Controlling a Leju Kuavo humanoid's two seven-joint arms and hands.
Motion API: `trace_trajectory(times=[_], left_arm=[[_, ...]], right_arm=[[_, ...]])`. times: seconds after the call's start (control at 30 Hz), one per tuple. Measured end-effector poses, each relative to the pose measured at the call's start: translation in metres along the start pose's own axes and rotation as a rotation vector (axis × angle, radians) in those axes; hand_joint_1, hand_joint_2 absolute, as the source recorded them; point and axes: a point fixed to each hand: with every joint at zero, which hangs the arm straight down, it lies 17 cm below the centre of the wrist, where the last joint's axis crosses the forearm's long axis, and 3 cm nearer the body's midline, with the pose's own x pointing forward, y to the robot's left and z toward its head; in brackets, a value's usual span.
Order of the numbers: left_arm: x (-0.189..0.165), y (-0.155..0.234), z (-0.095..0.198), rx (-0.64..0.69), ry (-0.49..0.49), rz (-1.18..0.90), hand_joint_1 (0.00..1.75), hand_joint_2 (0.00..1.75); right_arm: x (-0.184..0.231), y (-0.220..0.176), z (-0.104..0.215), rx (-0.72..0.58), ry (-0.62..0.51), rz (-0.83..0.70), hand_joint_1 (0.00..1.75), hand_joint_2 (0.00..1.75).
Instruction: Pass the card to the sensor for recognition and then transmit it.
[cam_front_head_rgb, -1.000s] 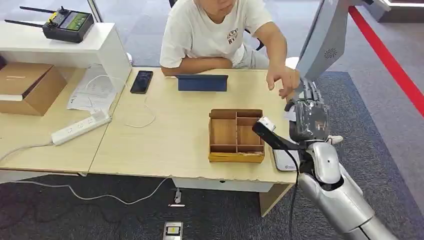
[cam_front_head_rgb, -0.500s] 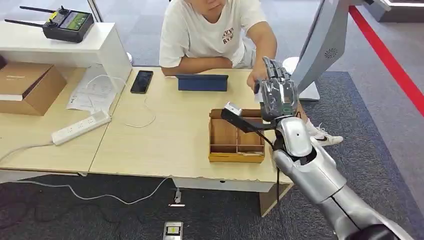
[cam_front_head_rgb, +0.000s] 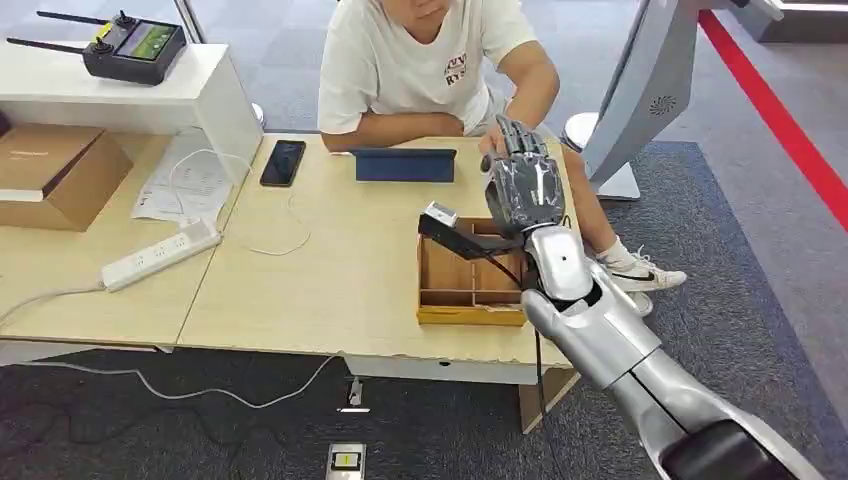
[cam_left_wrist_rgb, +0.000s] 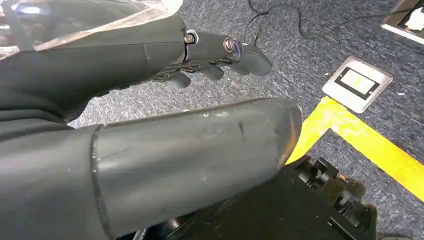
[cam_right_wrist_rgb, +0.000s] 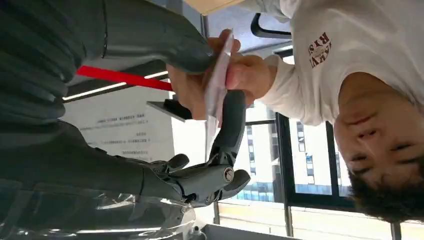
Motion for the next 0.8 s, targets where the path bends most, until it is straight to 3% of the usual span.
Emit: trace_trajectory(times=[0.1,0.13,0.33,0.5,0.53,0.67,0.8], left_arm=[[0.000,-0.001,0.000,-0.001,-0.001,-0.001,0.00,0.00],[0.000,-0.001,0.000,-0.001,-0.001,-0.002,0.00,0.00],[-0.001,-0.002,0.001,0.000,-0.001,-0.005,0.00,0.00],[-0.005,-0.004,0.002,0.006,0.003,0.003,0.00,0.00],[-0.005,-0.005,0.003,0.007,0.003,0.006,0.00,0.00],[-0.007,-0.007,0.004,0.004,-0.001,0.007,0.00,0.00],[-0.010,-0.009,0.004,0.000,0.008,0.022,0.00,0.00]], right_arm=[[0.004,0.000,-0.001,-0.015,-0.006,-0.004,0.00,1.75],[0.004,0.000,-0.001,-0.017,-0.005,-0.004,0.00,0.00],[0.008,-0.001,-0.001,-0.039,0.000,-0.050,0.00,0.00],[0.013,0.000,0.002,-0.022,0.012,-0.254,0.00,0.00],[0.016,0.007,0.005,0.017,0.022,-0.366,0.00,1.75],[0.040,0.035,0.028,0.208,0.054,-0.830,0.00,1.75],[0.052,0.038,0.051,0.270,0.043,-1.037,0.00,1.75]])
